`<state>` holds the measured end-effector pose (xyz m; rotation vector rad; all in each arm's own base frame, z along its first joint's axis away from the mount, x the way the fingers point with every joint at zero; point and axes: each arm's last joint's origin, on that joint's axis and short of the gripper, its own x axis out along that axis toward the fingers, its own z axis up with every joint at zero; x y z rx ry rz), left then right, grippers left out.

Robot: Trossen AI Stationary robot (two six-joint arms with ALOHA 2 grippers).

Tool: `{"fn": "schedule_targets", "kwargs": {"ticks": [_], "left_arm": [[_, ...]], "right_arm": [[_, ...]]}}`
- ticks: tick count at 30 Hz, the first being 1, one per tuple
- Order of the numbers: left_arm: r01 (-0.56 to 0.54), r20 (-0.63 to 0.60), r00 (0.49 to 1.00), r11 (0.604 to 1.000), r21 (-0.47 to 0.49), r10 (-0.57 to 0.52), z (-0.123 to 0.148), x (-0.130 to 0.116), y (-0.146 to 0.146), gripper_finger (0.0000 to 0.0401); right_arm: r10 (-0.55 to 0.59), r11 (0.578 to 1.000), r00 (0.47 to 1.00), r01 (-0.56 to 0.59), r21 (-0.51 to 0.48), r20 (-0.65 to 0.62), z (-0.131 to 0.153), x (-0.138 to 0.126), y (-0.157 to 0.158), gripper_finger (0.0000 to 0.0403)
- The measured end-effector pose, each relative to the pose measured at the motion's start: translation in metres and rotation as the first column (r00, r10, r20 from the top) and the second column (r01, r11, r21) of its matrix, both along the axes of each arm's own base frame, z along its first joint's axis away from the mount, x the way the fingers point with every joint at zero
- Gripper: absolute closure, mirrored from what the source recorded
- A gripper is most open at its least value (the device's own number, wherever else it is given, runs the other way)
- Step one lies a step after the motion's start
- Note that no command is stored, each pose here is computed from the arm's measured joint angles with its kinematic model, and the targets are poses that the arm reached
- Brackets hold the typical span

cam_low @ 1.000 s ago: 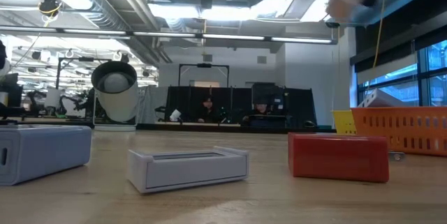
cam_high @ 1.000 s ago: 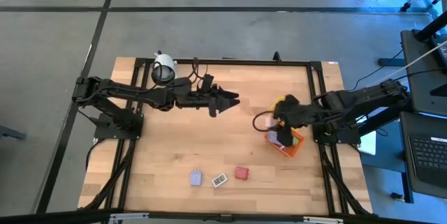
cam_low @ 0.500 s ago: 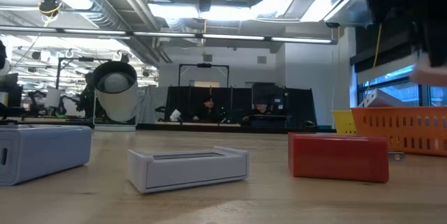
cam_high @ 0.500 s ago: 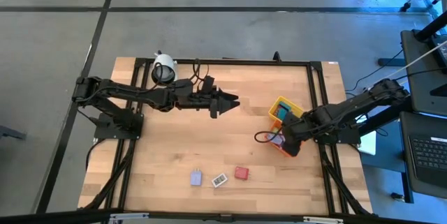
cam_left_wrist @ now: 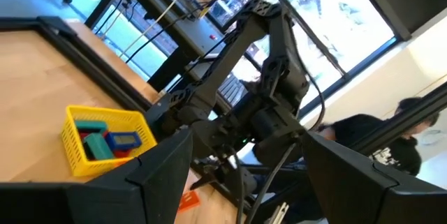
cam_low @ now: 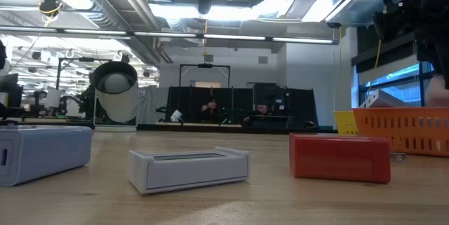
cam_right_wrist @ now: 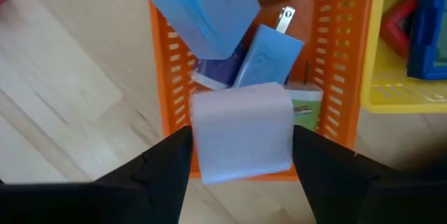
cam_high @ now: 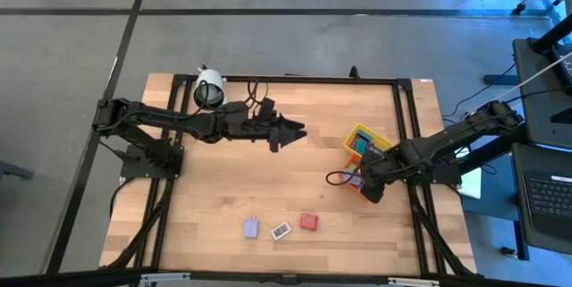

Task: Pick & Place Office items
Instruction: Put the white charger adapter into the orange basket, then put the light blue charger adapter into the orange basket

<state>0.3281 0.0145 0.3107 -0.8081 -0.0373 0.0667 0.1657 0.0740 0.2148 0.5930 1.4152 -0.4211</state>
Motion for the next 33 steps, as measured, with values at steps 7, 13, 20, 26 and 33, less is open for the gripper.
{"fn": "schedule_targets", "kwargs": {"ticks": [7,13,20,26,33], "left_arm": [[0.007,-0.062,0.998,1.0,-0.003,-0.007,-0.006,0.0,0.0,0.0134],[0.221,-0.188,0.956,0.974,-0.052,-0.226,-0.018,-0.002,-0.014,0.0134],[0.475,-0.47,0.785,0.879,0.038,-0.404,-0.046,-0.016,-0.069,0.0134],[0.64,-0.716,0.607,0.746,0.183,-0.345,-0.068,-0.045,-0.118,0.0134],[0.557,-0.814,0.521,0.825,0.095,-0.258,-0.094,-0.066,-0.167,0.0134]], "right_arm": [[0.013,1.0,1.0,-0.013,-0.003,0.004,0.0,0.0,0.0,0.012],[0.046,0.999,0.999,-0.046,-0.003,0.02,0.006,0.002,0.0,0.0097],[0.13,0.991,0.987,-0.126,-0.038,0.099,0.024,0.01,0.002,0.0095],[0.179,0.982,0.975,-0.169,-0.081,0.135,0.03,0.013,0.002,0.0094],[0.175,0.983,0.974,-0.164,-0.087,0.14,0.03,0.013,0.002,0.0094]]}}
